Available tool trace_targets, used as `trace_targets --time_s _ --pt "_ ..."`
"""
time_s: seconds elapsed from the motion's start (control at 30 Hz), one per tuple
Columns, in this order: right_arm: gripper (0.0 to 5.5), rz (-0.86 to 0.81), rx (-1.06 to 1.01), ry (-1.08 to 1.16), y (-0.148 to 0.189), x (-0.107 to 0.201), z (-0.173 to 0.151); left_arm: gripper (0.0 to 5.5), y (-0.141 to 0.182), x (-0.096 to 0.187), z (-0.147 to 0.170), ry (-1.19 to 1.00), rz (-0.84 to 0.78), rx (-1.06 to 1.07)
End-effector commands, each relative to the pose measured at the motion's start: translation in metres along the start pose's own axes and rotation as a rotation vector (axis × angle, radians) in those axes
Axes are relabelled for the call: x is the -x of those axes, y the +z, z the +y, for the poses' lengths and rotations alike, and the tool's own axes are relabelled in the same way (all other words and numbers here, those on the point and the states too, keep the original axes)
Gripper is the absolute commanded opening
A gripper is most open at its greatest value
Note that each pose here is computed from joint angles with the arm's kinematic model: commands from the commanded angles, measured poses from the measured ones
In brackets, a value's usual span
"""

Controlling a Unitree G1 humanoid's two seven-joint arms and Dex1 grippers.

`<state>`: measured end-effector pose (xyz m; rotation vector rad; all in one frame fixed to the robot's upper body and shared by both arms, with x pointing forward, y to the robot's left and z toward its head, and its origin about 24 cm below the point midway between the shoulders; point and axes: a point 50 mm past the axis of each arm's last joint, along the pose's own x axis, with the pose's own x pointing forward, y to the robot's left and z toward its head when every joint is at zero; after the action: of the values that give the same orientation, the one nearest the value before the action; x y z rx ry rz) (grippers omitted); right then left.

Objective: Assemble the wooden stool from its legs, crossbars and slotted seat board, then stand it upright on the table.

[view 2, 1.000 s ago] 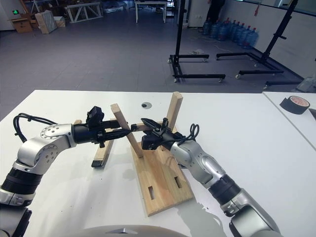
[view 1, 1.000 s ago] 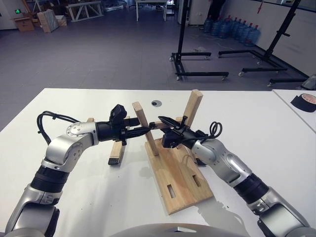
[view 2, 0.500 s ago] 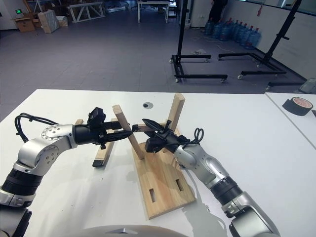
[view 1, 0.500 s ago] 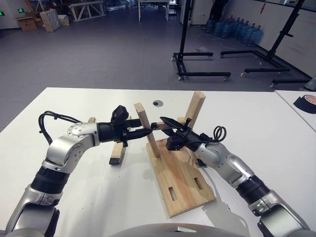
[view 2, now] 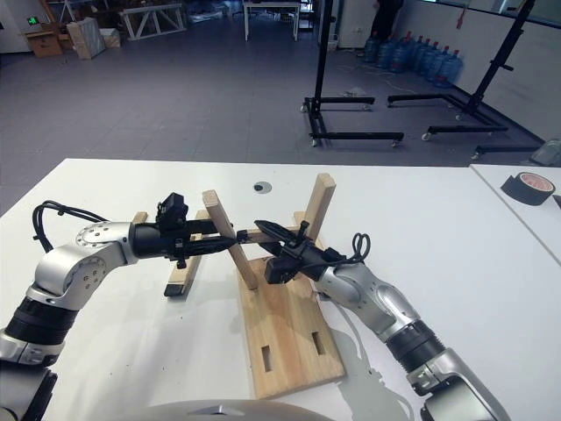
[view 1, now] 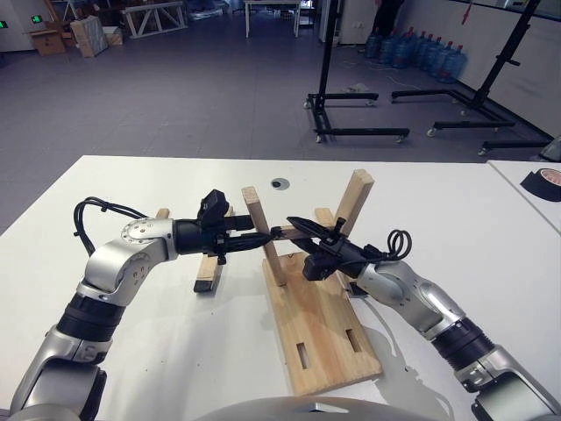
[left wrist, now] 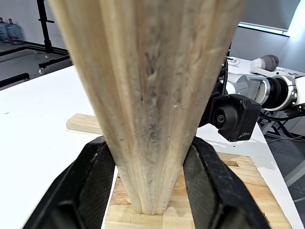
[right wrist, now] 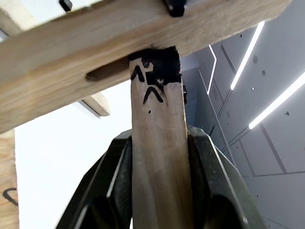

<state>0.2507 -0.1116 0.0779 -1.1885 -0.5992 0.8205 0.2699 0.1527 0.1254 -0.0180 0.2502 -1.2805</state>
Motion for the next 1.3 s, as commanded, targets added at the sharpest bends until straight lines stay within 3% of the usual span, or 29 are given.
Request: trace_targets --time_s 0.03,0.5,0.7,0.83,1.0,1.07,1.3 --pt "1.26 0.335 -0.126 0.83 -0.017 0.127 0.131 2.01 -0.055 0.061 0.02 0.277 0.309 0.191" --pt "1.26 0.146 0.105 1.325 -0.001 0.13 0.14 2.01 -0.037 0.029 0.013 0.203 0.279 0.098" --pt "1.26 0.208 0.019 1.185 -0.003 0.101 0.119 2.01 -0.04 0.017 0.008 0.203 0.267 0.074" --pt "1.26 0.146 0.04 1.071 0.0 0.076 0.105 2.01 -0.042 0.009 0.011 0.216 0.251 0.079" --pt "1.26 0.144 0.032 1.009 -0.002 0.069 0.099 2.01 -0.042 0.004 0.014 0.234 0.238 0.077" --pt "1.95 0.172 0.009 0.992 -0.006 0.069 0.098 2.01 -0.041 0.006 0.015 0.239 0.236 0.07" --pt "3.48 0.262 -0.003 1.015 -0.019 0.072 0.102 2.01 -0.037 0.007 0.016 0.24 0.228 0.045"
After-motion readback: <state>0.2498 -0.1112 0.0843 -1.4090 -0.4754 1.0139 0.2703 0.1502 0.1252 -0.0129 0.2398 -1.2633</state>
